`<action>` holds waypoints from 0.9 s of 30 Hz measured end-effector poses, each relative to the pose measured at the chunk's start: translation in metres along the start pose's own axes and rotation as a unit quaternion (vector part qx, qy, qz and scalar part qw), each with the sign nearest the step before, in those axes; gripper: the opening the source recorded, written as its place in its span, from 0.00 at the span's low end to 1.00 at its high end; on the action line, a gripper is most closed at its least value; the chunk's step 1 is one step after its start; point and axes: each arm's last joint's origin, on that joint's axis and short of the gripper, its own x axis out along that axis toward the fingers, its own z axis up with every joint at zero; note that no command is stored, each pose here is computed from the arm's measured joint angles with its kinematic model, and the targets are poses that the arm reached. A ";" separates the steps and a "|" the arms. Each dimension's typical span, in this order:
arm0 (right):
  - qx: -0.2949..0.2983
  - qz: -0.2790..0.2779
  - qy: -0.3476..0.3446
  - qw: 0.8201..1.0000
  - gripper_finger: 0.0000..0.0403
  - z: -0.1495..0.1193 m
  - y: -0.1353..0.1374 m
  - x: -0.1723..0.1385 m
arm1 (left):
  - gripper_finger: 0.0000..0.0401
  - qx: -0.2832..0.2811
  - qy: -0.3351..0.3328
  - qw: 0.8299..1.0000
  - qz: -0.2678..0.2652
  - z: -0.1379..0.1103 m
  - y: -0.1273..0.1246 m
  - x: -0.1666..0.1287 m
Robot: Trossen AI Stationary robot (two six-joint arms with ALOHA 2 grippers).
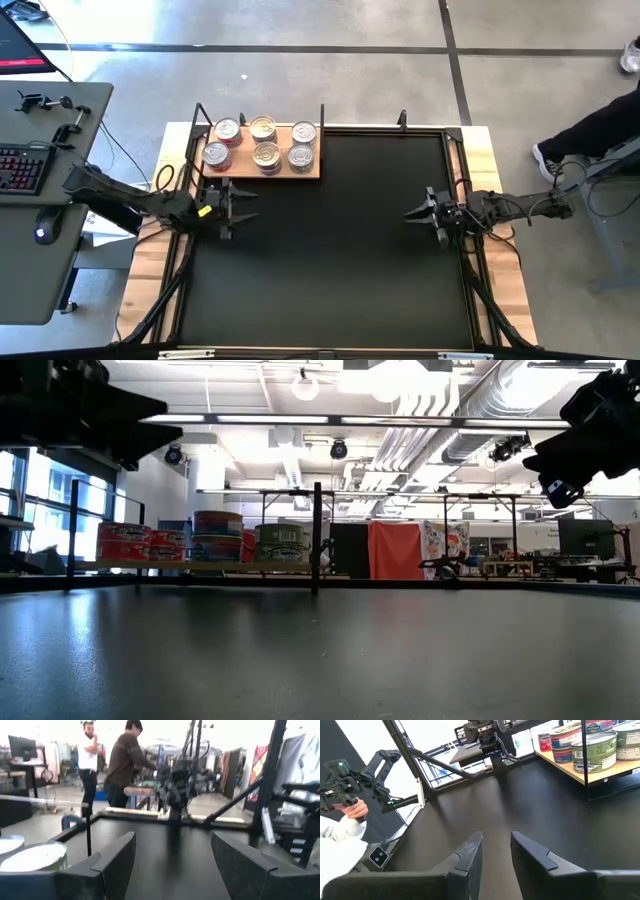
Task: Stack canned seafood by type on shelf
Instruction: Return to Home Position
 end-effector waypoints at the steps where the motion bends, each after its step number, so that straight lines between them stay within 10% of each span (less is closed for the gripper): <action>1: 0.000 0.000 0.000 1.000 0.23 0.000 0.000 0.000 | 0.63 0.000 -0.004 1.000 -0.003 0.002 0.001 -0.003; 22: -0.002 -0.001 0.003 1.000 0.23 0.000 0.000 0.001 | 0.62 0.103 0.028 0.977 -0.185 -0.007 -0.003 -0.032; 27: -0.002 -0.001 0.003 1.000 0.23 0.000 0.000 0.000 | 0.56 0.145 0.025 0.977 -0.156 -0.007 0.003 -0.029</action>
